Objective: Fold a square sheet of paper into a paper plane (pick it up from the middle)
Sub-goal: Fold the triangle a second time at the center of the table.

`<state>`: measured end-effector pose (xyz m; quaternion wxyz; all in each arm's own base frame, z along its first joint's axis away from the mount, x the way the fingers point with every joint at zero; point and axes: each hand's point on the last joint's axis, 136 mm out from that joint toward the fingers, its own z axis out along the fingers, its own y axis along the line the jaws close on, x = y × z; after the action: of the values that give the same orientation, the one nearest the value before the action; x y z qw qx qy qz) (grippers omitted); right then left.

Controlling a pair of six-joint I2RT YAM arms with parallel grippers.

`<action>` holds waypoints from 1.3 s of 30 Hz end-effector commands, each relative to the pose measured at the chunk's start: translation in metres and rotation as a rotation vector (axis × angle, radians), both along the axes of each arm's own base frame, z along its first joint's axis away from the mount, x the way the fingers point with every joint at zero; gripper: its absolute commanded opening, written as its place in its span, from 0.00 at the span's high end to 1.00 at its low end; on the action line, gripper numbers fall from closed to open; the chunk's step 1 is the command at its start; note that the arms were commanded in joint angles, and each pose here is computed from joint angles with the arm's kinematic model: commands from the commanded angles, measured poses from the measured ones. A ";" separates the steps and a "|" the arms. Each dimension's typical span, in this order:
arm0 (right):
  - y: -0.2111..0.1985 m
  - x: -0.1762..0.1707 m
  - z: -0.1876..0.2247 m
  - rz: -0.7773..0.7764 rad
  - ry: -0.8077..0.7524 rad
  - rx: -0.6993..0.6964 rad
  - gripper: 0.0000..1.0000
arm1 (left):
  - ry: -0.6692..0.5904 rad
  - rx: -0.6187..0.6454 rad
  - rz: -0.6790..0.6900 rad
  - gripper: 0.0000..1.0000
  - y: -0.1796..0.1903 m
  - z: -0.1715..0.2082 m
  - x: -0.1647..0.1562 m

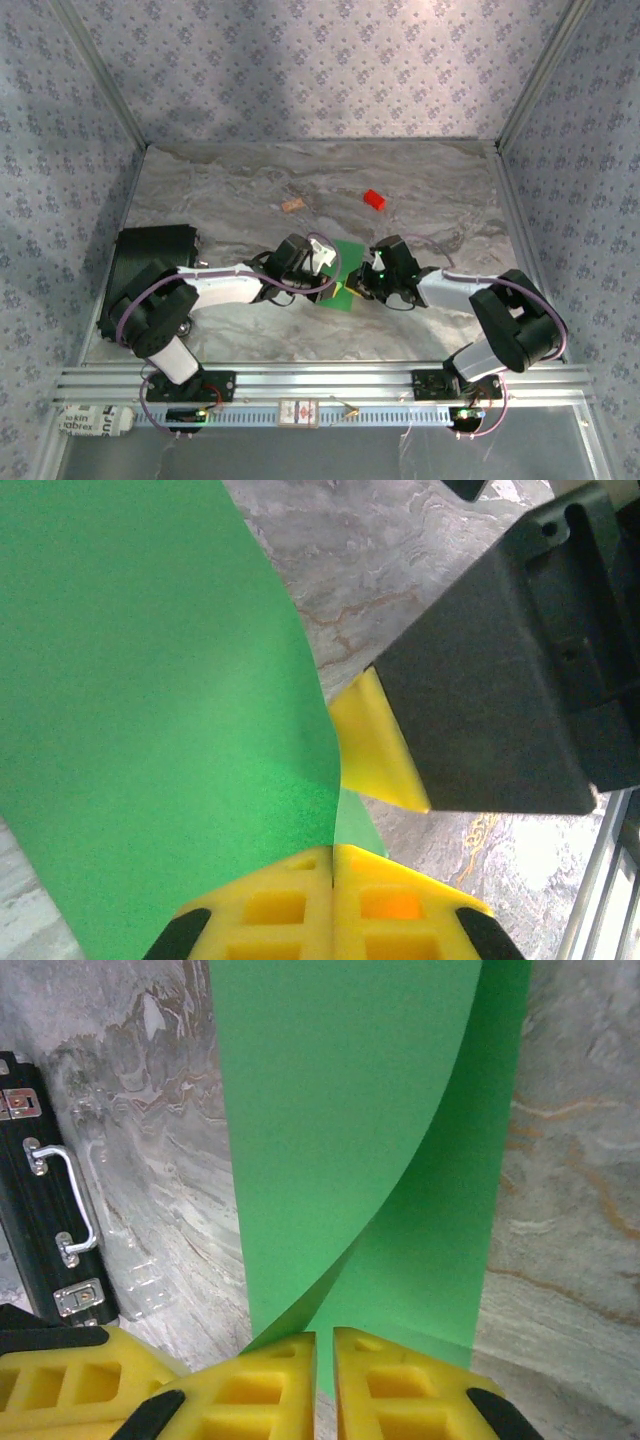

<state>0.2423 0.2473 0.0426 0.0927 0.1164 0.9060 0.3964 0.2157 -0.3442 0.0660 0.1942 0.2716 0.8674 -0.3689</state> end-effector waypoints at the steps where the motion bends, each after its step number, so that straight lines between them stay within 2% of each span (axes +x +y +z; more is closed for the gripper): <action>1: -0.004 -0.009 -0.007 -0.018 0.018 -0.056 0.88 | 0.000 -0.031 0.001 1.00 -0.005 0.013 0.004; 10: -0.004 -0.018 -0.018 -0.026 0.024 -0.114 0.91 | 0.008 -0.025 0.021 1.00 -0.004 0.010 0.006; 17: -0.026 -0.030 -0.038 -0.003 0.087 -0.250 0.91 | 0.037 -0.042 0.036 1.00 -0.010 0.010 0.008; 28: -0.047 -0.017 -0.029 0.038 0.065 -0.331 0.90 | 0.120 -0.136 0.142 1.00 -0.025 0.013 0.021; 33: -0.041 -0.008 -0.013 0.058 0.023 -0.280 0.88 | 0.148 -0.154 0.191 1.00 -0.029 0.010 0.027; 39: -0.025 -0.005 0.002 0.021 -0.006 -0.136 0.86 | 0.143 -0.160 0.226 1.00 -0.027 0.010 0.031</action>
<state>0.2384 0.2142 0.0366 0.0977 0.0934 0.9437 0.3020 0.2361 -0.3638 0.0632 0.1731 0.1414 0.8812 -0.4165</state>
